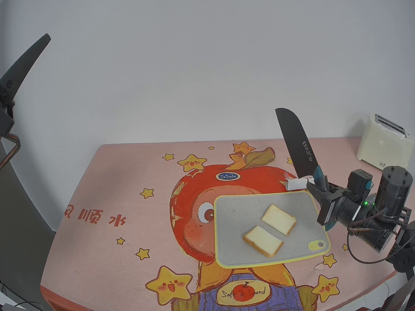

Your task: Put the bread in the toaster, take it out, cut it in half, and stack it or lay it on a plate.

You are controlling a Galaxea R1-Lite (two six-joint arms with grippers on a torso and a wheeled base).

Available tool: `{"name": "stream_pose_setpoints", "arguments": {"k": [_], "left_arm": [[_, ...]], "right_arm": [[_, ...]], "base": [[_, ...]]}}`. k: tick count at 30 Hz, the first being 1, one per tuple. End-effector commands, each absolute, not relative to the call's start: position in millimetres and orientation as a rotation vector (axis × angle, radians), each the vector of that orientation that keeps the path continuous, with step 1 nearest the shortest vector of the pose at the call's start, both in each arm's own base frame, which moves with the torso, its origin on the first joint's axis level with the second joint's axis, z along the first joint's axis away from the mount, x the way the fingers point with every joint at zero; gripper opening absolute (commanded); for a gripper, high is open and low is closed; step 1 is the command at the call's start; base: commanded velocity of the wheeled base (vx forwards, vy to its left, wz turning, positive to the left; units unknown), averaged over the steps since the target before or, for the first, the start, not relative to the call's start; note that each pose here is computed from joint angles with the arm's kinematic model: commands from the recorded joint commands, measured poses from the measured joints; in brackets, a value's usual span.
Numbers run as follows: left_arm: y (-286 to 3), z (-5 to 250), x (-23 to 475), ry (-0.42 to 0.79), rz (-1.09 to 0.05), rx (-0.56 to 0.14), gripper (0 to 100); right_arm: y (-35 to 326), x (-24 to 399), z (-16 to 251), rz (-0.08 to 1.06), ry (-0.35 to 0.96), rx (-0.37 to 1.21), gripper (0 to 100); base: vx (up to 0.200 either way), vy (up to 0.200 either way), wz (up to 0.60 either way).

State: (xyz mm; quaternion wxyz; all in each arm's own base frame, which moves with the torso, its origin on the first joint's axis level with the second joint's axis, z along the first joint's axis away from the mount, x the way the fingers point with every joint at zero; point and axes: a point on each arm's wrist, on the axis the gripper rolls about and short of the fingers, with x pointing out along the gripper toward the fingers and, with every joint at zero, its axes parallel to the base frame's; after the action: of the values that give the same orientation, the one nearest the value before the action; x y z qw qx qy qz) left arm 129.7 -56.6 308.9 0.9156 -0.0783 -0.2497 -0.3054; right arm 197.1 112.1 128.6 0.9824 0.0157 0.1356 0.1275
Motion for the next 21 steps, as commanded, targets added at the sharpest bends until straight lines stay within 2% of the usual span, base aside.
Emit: {"name": "stream_pose_setpoints", "arguments": {"k": [1,7,10,21], "left_arm": [[-56.9,307.5,130.6,-0.508,-0.628,-0.162,0],[-57.0,305.6,130.9,-0.5,-0.629,-0.16,0],[-57.5,303.7,131.4,-0.492,-0.632,-0.161,0],[-57.9,294.9,132.3,-0.461,-0.633,-0.157,0]], "right_arm": [[99.3,200.9,128.8,0.177,0.301,0.025,0],[89.6,188.5,130.8,0.148,0.368,0.004,0],[82.9,176.2,132.0,0.137,0.443,-0.019,0],[78.2,181.6,127.8,0.095,0.489,-0.018,0]], "base": [[0.0,0.0,0.0],[0.0,0.0,0.0],[0.0,0.0,0.0],[0.0,0.0,0.0]]}}
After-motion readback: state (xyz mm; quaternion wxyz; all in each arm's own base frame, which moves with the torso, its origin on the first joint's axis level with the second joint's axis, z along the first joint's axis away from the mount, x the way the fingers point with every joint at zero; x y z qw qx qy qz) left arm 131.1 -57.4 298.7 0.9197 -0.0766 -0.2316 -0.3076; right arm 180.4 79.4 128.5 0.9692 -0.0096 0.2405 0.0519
